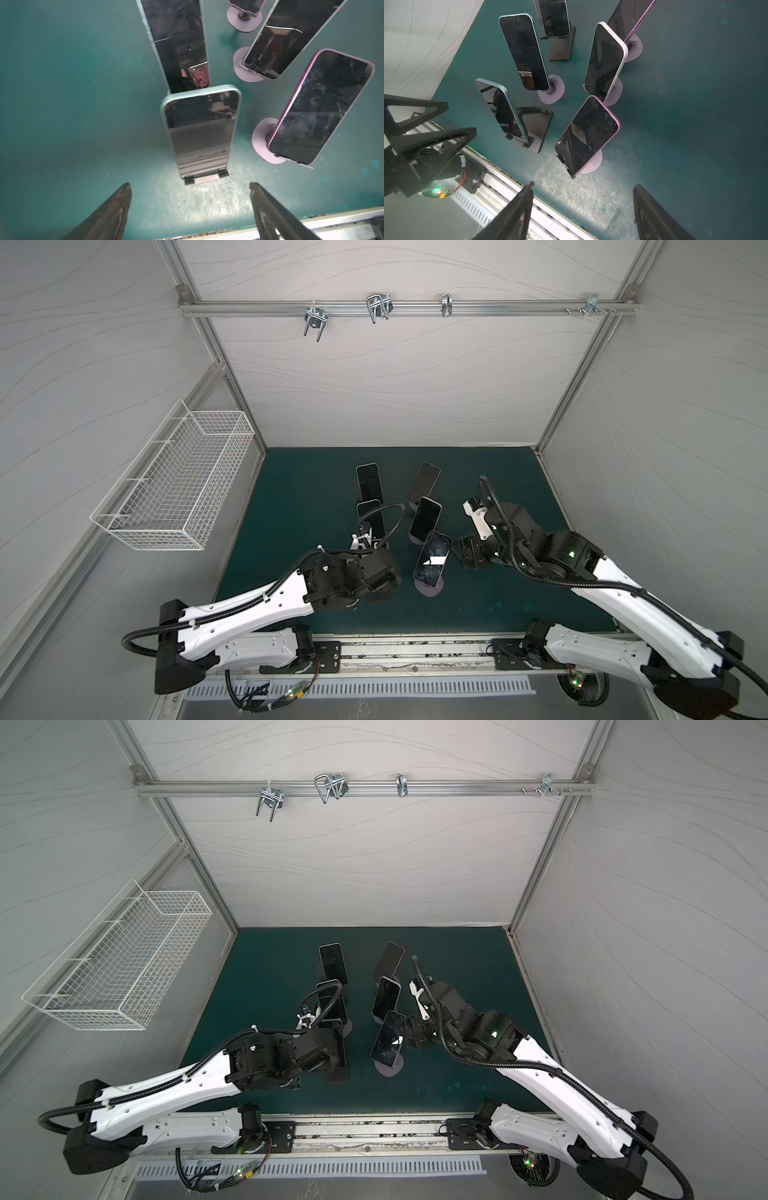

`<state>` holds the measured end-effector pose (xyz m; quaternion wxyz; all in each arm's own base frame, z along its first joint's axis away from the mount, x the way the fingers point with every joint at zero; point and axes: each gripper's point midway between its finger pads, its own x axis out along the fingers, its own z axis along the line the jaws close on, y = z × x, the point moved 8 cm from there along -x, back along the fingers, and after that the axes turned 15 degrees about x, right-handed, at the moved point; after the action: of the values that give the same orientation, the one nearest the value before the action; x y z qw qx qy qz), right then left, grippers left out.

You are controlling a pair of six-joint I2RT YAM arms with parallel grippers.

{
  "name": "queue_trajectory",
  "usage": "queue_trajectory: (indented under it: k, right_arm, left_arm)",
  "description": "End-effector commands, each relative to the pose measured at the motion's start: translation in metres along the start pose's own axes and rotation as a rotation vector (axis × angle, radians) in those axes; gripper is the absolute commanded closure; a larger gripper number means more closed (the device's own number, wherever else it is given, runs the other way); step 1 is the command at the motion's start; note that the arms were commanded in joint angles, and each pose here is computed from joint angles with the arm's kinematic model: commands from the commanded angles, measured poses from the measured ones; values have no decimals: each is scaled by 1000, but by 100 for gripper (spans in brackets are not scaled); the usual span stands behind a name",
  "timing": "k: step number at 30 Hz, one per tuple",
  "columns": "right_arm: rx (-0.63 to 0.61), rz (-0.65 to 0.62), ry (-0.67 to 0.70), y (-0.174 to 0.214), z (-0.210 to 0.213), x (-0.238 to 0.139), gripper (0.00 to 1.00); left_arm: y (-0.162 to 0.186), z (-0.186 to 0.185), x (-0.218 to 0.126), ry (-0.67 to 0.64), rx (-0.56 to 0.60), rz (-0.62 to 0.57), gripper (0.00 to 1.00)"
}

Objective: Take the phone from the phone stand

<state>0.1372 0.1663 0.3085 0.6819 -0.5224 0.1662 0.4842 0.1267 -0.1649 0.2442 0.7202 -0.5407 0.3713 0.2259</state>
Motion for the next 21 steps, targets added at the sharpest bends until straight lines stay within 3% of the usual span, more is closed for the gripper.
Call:
queue_trajectory:
  k: [1,18,21]
  right_arm:
    - [-34,-27,1,0,-1,-1,23]
    - [-3,14,-26,11,-5,2,17]
    - [0,-4,-44,13,-6,6,11]
  left_arm:
    - [-9,-7,6,-42,-43,-61,8]
    - [-9,-8,7,-24,-55,-89,2]
    - [-10,-8,7,-35,-58,-79,1]
